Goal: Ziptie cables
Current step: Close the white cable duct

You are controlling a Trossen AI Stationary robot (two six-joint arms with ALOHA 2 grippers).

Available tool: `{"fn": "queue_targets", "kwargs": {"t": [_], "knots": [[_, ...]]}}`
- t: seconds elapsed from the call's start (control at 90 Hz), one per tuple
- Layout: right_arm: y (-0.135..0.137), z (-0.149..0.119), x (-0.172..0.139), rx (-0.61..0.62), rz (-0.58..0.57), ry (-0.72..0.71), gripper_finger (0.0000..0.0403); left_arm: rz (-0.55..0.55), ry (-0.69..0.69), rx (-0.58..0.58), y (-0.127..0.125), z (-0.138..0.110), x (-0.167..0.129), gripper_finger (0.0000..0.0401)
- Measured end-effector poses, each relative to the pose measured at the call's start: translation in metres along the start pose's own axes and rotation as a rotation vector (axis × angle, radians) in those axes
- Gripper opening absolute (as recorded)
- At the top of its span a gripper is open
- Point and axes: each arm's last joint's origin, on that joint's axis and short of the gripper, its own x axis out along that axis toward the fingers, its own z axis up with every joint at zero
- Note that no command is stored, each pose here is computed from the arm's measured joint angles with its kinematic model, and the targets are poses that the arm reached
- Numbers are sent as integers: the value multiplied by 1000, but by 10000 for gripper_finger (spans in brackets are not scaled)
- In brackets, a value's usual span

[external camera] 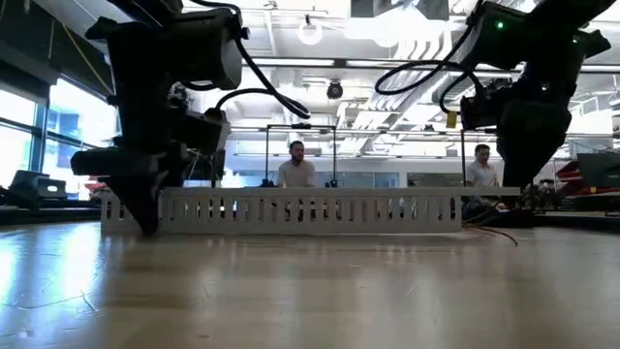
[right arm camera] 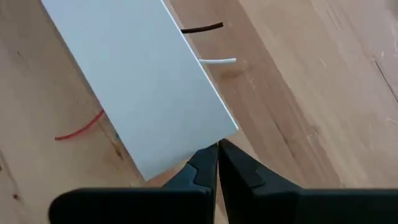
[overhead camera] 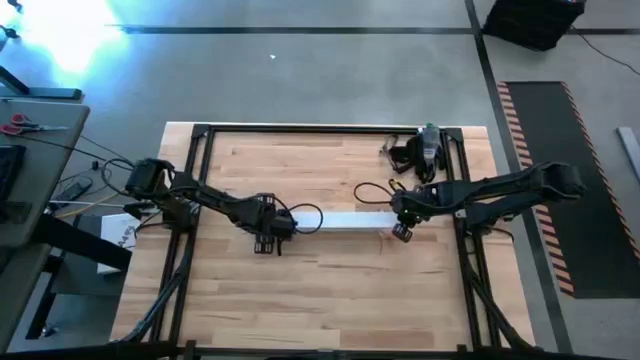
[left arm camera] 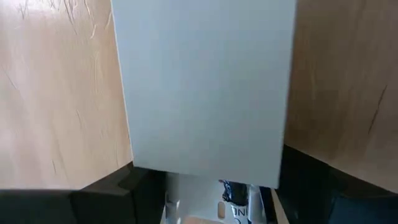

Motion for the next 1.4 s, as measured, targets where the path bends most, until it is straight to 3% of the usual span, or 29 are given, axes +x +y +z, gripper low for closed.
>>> {"fn": "queue_targets", "kwargs": {"t": [0.5,1.067,1.4], "knots": [[-2,-4,-1,15,-22,51,0,-40,99,26,11,9,-26,282],[-2,-5,-1,3,-24,55,0,-48,225,25,8,-15,-9,274],[-2,-4,-1,-25,-16,55,0,-46,183,18,6,-15,-3,251]]}}
